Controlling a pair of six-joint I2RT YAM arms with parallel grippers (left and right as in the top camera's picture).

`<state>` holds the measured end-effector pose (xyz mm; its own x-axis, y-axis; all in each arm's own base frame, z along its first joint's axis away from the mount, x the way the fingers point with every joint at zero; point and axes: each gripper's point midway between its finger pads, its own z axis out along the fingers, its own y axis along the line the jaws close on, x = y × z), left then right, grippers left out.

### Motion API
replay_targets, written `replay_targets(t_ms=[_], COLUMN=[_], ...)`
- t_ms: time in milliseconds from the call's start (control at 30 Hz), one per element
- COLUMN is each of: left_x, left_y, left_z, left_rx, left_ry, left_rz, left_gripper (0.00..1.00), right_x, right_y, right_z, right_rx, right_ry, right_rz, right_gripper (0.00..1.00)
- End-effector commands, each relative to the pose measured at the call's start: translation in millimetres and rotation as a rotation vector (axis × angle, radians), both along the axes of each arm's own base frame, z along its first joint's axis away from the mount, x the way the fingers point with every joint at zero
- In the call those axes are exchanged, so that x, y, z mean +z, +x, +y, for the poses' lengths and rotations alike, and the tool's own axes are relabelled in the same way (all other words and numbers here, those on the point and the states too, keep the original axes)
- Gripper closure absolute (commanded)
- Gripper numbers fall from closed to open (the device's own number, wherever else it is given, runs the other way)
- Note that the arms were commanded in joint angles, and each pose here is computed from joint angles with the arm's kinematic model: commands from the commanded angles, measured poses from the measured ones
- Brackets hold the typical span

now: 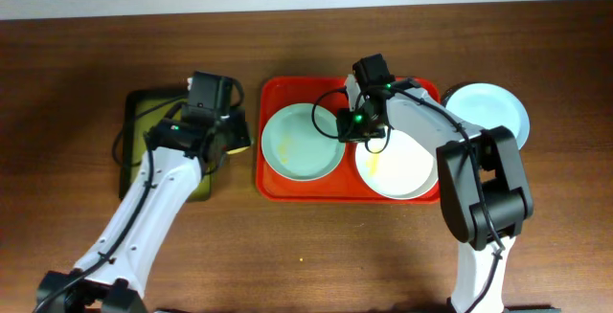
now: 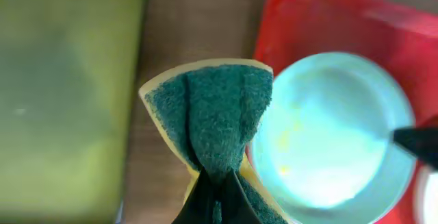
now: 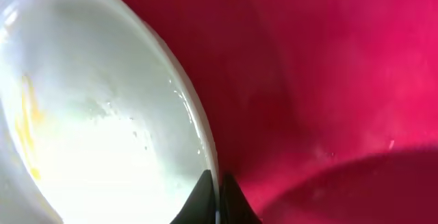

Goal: Clean dirty plates on tray and stack at the side
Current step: 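Move right gripper to the pale green plate and grip its rim, then scrub the pale green plate with the left-held sponge while right holds it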

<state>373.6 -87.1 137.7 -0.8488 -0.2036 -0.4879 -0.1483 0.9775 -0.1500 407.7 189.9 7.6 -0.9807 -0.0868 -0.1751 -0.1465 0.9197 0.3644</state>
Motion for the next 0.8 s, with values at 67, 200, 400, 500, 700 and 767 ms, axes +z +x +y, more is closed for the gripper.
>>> replay_targets(t_ms=[67,200,400,500,700,767], left_x=[-25.3,-53.8,-63.8,-62.3,-85.2,-101.8], left_y=[7.7,9.0,10.7,11.2,15.9,15.6], left_z=[-56.2,-76.7,-81.9,-92.6,-107.8,-122.6], left_rx=[-0.085,-0.128,-0.137,-0.165,-0.182,-0.22], left_ry=[-0.066,-0.052,-0.049,-0.101,-0.163,-0.225], left_rz=[0.0,0.039,0.049,0.048,0.081,0.114], left_gripper=[1.0,1.0,1.0,1.0,1.0,1.0], right_x=[3.4,7.4,-10.4,-18.9,-19.9,-19.9], right_y=[-4.8,11.5,16.7,9.6,3.0,3.3], right_z=[-1.4,1.9,4.1,2.0,2.9,2.7], right_rx=[-0.045,0.001,0.021,0.021,0.027,0.027], right_ry=[-0.079,-0.077,-0.079,-0.088,-0.082,-0.082], right_rz=[-0.002,-0.093,-0.101,-0.063,-0.035,-0.036], right_gripper=[0.79,0.71,0.87,0.96,0.96,0.96])
